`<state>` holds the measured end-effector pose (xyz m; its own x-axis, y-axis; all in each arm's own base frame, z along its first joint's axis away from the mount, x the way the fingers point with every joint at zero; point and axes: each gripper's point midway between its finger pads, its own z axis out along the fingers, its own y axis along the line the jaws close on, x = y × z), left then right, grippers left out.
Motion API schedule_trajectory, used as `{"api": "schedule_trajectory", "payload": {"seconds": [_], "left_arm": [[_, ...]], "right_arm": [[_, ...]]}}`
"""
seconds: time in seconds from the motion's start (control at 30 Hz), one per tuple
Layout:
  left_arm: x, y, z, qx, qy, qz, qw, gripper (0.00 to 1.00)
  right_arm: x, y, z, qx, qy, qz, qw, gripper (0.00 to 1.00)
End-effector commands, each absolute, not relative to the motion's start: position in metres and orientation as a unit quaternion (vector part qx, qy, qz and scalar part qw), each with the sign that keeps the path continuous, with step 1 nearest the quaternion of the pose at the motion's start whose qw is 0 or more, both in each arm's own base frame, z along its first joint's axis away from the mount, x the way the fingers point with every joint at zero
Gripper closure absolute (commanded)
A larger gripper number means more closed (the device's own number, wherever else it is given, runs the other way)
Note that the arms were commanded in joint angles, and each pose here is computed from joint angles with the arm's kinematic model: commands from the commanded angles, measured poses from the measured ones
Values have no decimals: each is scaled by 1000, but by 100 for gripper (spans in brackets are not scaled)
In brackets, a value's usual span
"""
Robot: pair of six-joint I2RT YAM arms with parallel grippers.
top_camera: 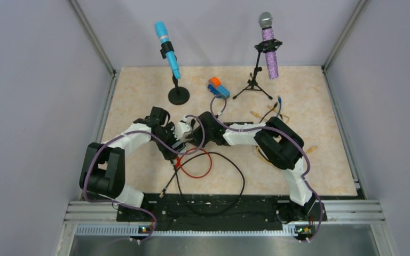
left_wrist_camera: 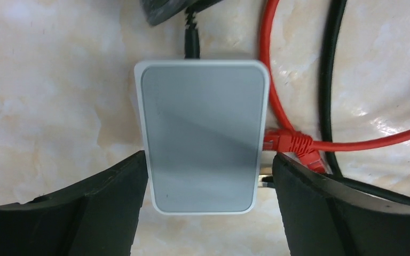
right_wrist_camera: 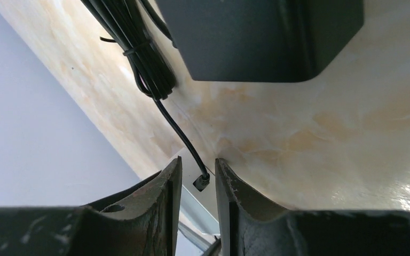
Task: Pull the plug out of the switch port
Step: Pull the connector from the switch port.
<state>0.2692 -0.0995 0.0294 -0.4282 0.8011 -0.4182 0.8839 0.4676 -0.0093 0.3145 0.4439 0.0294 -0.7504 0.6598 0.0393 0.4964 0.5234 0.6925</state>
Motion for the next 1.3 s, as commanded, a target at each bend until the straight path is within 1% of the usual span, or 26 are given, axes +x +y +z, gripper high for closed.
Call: {"api": "schedule_trajectory", "payload": {"seconds": [0.0,0.27,0.47,0.7,0.77,0.97,1.1,1.13,1.17,1.2,1.27], "left_arm": [[278,-83,27,462,853,-101,220,12],[274,-78,23,453,856,-103,227,20],[276,-82,27,448,855,-112,235,33],[279,-84,32,443,854,-110,250,46],[279,-84,32,444,853,-112,249,48],[281,-86,34,443,853,-116,251,53],[284,-87,34,439,855,-117,251,57],[285,-87,35,437,856,-117,252,58],[285,-87,34,435,857,-118,251,59],[286,-88,35,435,856,-119,252,60],[285,-88,35,437,855,-122,251,61]], "right_arm": [[295,436,-1,344,876,330,76,70],[297,444,0,373,862,338,62,71],[299,450,1,395,848,349,54,71],[300,466,1,397,847,352,33,73],[298,461,-5,399,855,329,41,73],[295,462,-13,398,858,321,46,74],[295,471,-10,389,861,325,43,78],[295,473,-8,386,861,327,48,81],[296,474,-8,383,862,328,52,88],[297,475,-7,382,862,329,56,91],[298,473,-9,386,861,326,59,92]]}}
